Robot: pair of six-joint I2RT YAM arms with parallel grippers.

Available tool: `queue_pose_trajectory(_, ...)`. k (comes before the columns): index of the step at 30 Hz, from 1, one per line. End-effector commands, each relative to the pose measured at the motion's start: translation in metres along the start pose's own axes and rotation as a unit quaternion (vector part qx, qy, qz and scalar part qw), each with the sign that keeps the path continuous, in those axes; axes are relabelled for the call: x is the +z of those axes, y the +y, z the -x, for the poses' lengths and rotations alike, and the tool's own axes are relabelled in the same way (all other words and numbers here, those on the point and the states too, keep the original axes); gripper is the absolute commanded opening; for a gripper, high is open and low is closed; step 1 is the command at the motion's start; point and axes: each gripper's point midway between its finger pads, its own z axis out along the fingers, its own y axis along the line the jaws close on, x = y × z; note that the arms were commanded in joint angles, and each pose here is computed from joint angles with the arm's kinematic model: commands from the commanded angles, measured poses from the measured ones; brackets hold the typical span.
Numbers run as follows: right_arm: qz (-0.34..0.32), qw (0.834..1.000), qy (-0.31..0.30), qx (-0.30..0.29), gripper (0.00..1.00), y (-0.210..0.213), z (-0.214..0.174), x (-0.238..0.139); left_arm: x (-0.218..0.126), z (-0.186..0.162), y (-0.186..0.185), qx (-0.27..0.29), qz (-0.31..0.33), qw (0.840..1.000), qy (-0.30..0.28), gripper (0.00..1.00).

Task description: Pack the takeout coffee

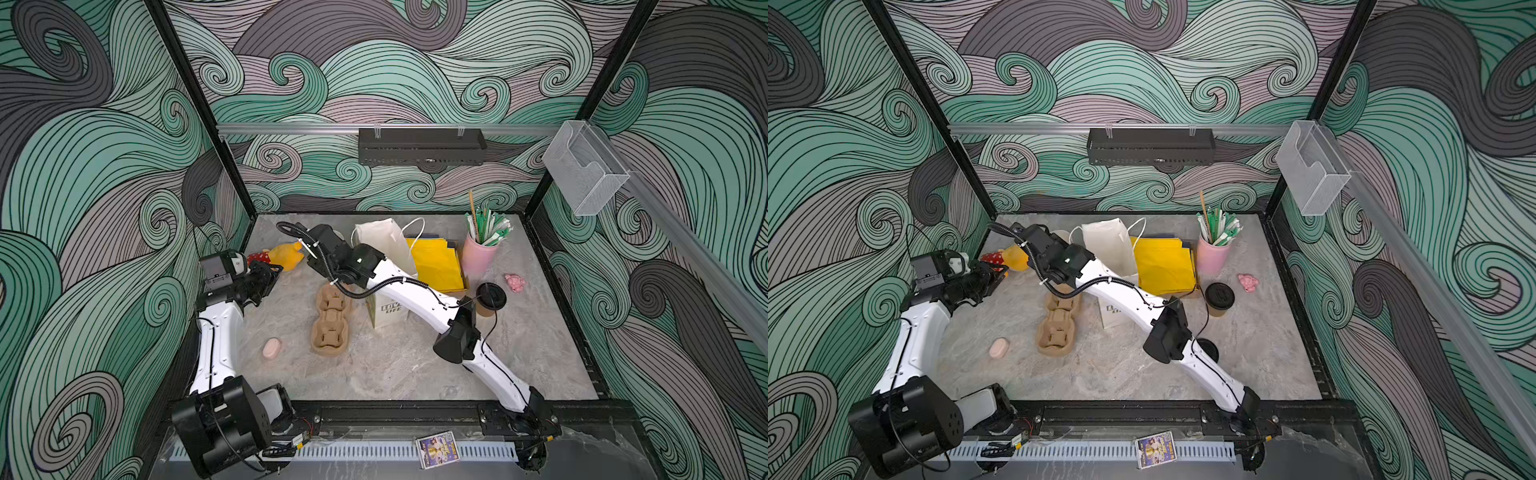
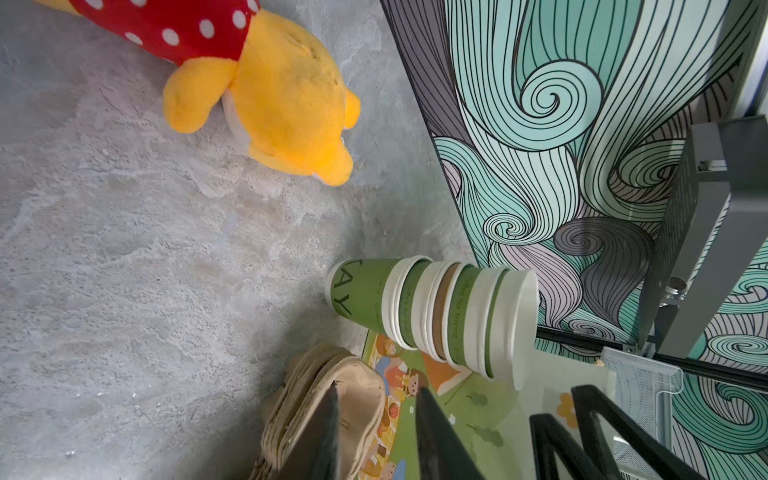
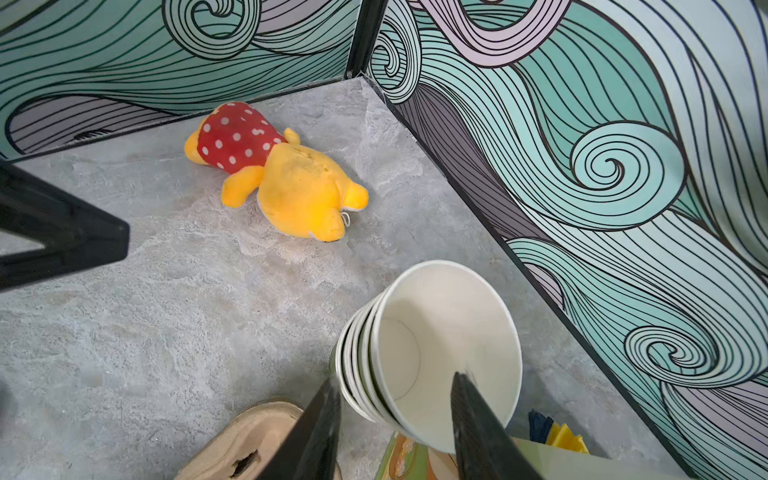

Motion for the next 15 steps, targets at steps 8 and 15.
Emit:
queue_pose_trajectory(8,0.054,0.998,0.010,0.038,0.44,0.010,-0.016,0.027,-0.003,0.008,-0.014,0.023,-0.023,0.999,-0.004,0.32)
queue_pose_trajectory(15,0.064,0.997,0.017,0.038,0.40,0.014,-0.023,0.034,0.000,0.007,-0.014,0.023,-0.023,0.999,0.000,0.31)
